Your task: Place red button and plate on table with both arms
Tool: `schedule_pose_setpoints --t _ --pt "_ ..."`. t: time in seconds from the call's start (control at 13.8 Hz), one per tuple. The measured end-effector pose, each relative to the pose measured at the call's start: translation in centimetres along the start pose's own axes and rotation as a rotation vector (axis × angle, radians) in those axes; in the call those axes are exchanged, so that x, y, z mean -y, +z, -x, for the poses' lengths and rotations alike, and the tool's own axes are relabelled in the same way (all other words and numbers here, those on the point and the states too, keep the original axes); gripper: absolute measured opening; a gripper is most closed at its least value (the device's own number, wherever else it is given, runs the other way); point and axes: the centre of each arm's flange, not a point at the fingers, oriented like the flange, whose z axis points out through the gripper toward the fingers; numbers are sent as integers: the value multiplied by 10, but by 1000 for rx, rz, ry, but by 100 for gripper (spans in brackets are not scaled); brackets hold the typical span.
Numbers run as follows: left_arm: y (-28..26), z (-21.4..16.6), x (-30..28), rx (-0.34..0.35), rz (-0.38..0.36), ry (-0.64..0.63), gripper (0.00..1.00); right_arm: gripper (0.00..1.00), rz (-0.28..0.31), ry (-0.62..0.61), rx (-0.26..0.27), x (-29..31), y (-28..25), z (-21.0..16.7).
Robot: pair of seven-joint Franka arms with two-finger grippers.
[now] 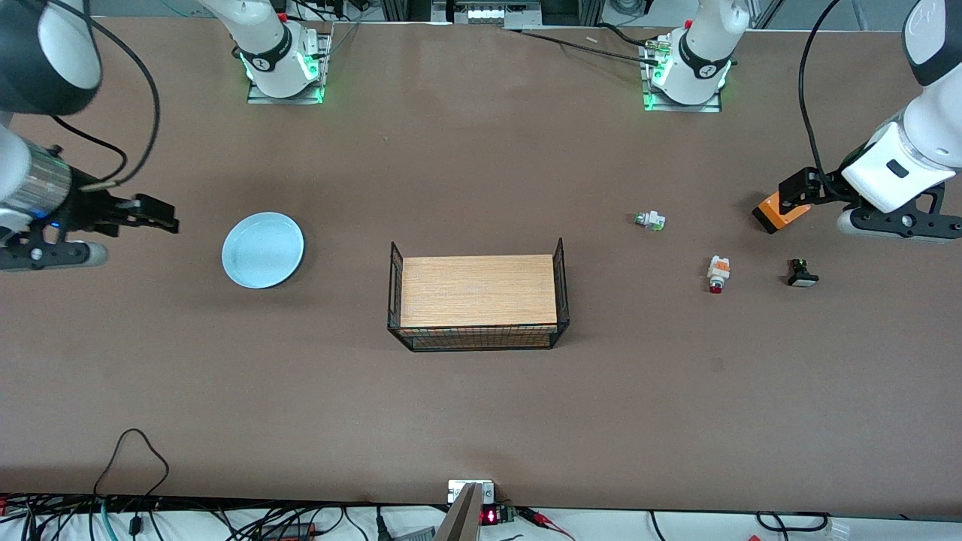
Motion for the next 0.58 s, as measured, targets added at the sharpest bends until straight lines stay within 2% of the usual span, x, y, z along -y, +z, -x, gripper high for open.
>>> schedule_pose_setpoints --t 0.22,0.58 --pt "0 0 0 0 0 0 100 100 3 41 -20 -23 -24 5" --pt "0 0 0 0 0 0 100 100 -4 63 -16 -31 -17 20"
